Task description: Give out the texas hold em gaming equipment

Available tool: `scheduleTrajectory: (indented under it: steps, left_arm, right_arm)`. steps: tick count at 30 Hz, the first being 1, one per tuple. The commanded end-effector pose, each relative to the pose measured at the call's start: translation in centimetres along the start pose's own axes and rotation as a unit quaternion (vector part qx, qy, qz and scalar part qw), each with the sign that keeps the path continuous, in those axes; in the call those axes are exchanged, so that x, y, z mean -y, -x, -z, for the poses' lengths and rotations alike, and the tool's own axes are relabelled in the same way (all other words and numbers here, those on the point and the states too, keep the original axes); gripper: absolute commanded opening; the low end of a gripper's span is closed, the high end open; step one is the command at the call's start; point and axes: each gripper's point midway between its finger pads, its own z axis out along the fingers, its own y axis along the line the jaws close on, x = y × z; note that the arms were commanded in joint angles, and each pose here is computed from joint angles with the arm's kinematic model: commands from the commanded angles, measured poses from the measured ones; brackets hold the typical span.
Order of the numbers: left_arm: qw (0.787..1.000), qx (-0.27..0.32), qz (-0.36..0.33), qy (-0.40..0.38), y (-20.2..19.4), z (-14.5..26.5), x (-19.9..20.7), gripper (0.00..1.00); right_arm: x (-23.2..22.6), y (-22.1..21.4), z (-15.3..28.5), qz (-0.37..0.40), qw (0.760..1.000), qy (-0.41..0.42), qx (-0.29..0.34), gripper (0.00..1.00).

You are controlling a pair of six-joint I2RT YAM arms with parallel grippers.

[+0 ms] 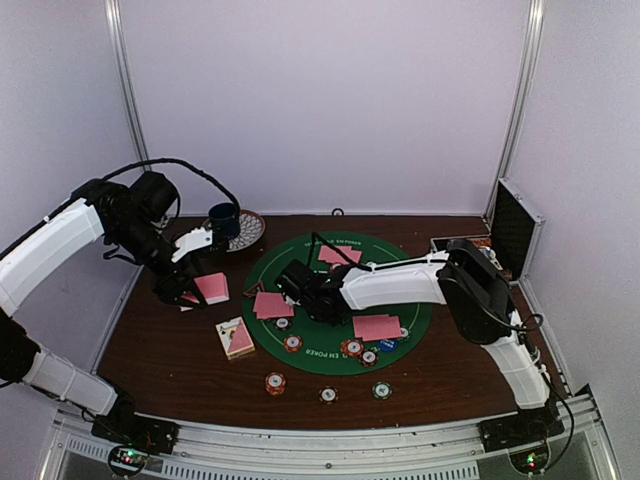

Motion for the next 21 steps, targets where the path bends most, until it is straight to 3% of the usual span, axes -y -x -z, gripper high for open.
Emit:
scheduleTrajectory:
  steps: [1,6,15,21]
  left_arm:
    - [1.0,0.014,-0.012,0.009,0.8,0.7,-0.3,0.0]
    - [1.0,0.011,-0.012,0.01,0.6,0.8,-0.3,0.0]
    - [1.0,0.013,-0.014,0.011,0.6,0.8,-0.2,0.0]
    - [1.0,0.012,-0.014,0.011,0.6,0.9,-0.2,0.0]
  right_arm:
    - [0.0,0.2,0.0,0.005,1.0,-0.018,0.001,0.0]
    - [-1.0,-0.1,0.0,0.008,1.0,-0.006,0.0,0.02]
    - [-1.3,-0.1,0.6,0.0,1.0,0.004,0.005,0.39]
    - [-0.7,-0.2,1.2,-0.022,1.0,0.008,0.012,0.57]
